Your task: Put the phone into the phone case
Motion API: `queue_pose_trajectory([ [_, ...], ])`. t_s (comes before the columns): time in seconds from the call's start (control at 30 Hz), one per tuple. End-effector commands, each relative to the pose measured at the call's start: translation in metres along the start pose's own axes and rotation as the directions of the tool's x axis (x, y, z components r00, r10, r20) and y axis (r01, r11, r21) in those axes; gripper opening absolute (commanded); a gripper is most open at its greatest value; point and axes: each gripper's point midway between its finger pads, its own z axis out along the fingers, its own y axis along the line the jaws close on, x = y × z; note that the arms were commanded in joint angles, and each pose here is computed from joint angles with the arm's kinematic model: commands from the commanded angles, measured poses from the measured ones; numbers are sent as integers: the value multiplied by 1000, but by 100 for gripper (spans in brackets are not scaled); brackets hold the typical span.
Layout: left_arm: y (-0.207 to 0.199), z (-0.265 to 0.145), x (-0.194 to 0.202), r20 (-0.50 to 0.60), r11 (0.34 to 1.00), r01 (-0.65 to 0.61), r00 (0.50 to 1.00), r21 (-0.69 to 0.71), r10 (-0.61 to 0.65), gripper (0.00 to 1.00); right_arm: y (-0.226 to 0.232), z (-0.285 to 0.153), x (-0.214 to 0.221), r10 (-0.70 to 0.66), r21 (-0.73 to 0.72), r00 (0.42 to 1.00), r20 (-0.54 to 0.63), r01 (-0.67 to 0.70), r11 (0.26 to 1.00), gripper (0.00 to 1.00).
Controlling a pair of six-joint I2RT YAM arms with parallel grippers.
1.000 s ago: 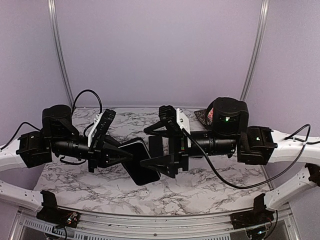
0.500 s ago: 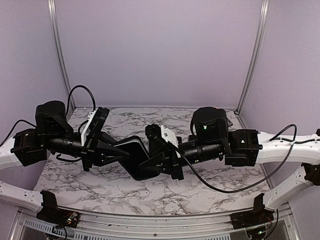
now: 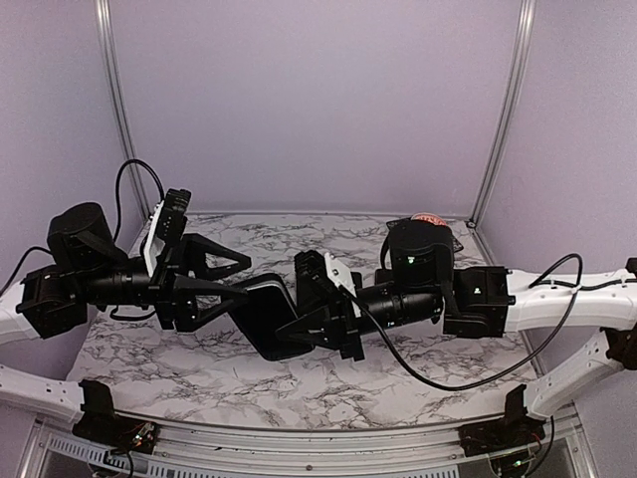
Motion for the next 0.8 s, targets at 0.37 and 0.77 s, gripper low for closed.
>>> queue_pose_trajectory([
  [0.37, -5, 9, -12, 120, 999, 42, 992, 24, -44, 29, 6, -25, -69, -112, 22, 964, 241, 109, 994, 0],
  [0.77, -1, 24, 35, 21, 1000, -3, 1000, -13, 4, 33, 7, -38, -97, -142, 45, 931, 337, 134, 990, 0],
])
